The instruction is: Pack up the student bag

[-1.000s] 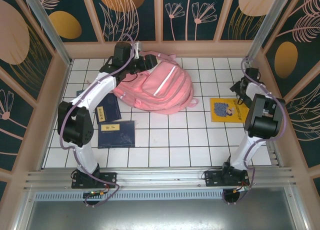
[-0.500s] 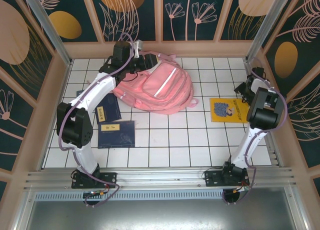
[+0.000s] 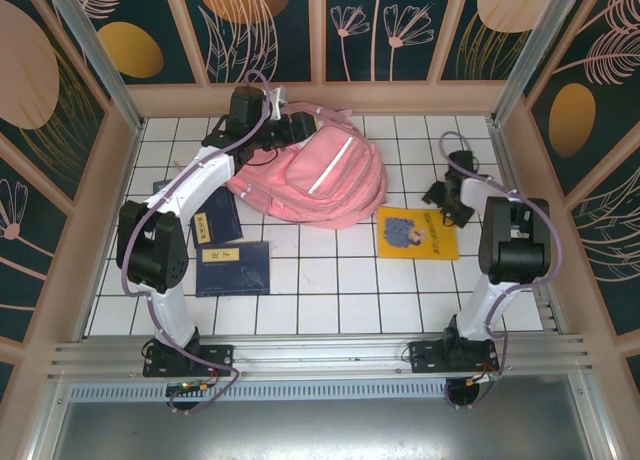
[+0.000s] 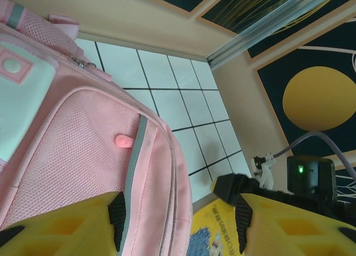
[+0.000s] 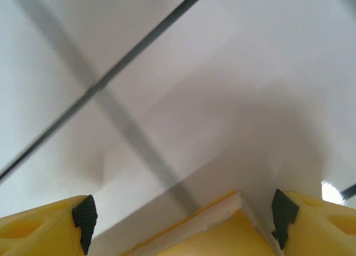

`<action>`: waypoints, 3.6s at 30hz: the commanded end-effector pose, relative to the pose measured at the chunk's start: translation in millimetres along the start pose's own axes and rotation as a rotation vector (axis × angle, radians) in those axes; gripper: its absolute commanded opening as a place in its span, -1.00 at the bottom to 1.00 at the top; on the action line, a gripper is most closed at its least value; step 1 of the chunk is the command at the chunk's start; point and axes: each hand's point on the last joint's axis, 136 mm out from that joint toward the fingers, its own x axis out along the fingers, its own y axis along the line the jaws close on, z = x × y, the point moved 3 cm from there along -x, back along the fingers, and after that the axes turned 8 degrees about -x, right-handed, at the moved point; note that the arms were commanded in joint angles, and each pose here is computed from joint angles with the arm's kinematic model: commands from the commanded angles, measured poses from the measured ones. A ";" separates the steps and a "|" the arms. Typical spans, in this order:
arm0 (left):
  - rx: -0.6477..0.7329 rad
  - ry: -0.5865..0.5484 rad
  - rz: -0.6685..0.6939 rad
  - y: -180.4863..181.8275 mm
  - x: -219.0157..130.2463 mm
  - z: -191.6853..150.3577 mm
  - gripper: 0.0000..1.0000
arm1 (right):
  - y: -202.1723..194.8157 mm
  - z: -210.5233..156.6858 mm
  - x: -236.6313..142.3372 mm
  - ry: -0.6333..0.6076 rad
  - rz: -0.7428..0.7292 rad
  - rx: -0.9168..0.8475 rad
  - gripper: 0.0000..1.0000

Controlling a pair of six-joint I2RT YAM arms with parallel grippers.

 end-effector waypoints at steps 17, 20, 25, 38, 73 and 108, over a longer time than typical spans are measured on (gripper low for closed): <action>-0.057 0.300 -0.066 -8.0 17.2 -187.7 0.15 | 32.2 -134.6 -67.5 0.047 0.324 -0.151 0.70; -0.066 0.347 -0.038 3.7 18.1 -215.5 0.15 | 31.5 -146.8 -65.9 0.061 0.371 -0.154 0.70; -0.082 0.351 0.003 23.3 16.9 -232.1 0.15 | 16.6 -150.4 -73.0 -0.011 0.351 -0.115 0.70; -0.081 0.441 0.094 63.2 29.2 -272.3 0.19 | 27.5 -170.1 -73.0 0.048 0.497 -0.123 0.70; -0.099 0.532 0.041 51.5 31.0 -285.0 0.16 | 39.9 -160.6 -110.3 0.018 0.525 -0.162 -0.85; -0.604 0.366 0.156 64.8 13.5 -279.5 0.27 | 58.6 -157.9 -158.2 0.165 0.774 0.185 -1.00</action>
